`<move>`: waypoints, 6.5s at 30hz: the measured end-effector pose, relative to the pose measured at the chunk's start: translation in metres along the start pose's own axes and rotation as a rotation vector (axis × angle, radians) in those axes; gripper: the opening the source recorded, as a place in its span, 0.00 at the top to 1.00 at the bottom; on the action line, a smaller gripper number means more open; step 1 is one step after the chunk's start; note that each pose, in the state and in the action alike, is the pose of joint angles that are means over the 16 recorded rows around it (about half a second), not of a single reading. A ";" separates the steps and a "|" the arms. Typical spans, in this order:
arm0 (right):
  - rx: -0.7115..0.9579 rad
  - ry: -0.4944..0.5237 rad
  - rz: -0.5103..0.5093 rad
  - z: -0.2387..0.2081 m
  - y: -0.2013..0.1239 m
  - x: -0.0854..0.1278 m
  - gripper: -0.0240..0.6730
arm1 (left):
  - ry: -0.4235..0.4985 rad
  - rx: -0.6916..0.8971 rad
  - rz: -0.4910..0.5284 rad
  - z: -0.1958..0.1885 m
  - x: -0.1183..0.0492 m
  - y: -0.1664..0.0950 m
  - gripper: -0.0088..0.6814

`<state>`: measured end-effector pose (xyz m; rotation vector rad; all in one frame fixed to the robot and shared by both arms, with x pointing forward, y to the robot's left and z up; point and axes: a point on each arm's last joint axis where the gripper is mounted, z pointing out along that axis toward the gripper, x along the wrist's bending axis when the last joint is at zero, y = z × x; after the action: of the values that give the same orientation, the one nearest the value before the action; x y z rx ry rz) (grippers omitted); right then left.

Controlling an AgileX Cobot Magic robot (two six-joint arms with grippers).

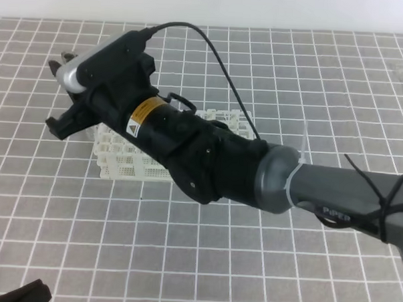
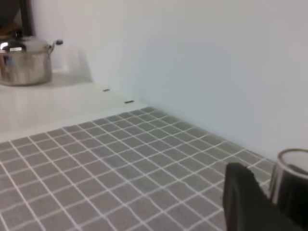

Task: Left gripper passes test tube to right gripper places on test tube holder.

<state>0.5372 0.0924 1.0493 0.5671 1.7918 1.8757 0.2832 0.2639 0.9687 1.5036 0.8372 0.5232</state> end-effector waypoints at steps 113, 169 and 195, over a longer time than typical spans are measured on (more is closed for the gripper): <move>0.066 -0.014 0.074 0.019 -0.039 -0.025 0.54 | 0.000 0.002 0.000 0.000 0.000 0.000 0.99; 0.292 -0.465 0.078 -0.366 -0.001 -0.062 0.98 | 0.001 0.004 0.001 0.000 0.000 0.000 0.99; -0.041 -0.843 0.100 -0.459 -0.041 -0.036 0.98 | 0.001 0.004 0.001 0.000 0.000 -0.001 0.99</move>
<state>0.2936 -0.2944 0.9841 1.2231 1.1690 1.3905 0.2833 0.2638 0.9679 1.5080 0.8385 0.5232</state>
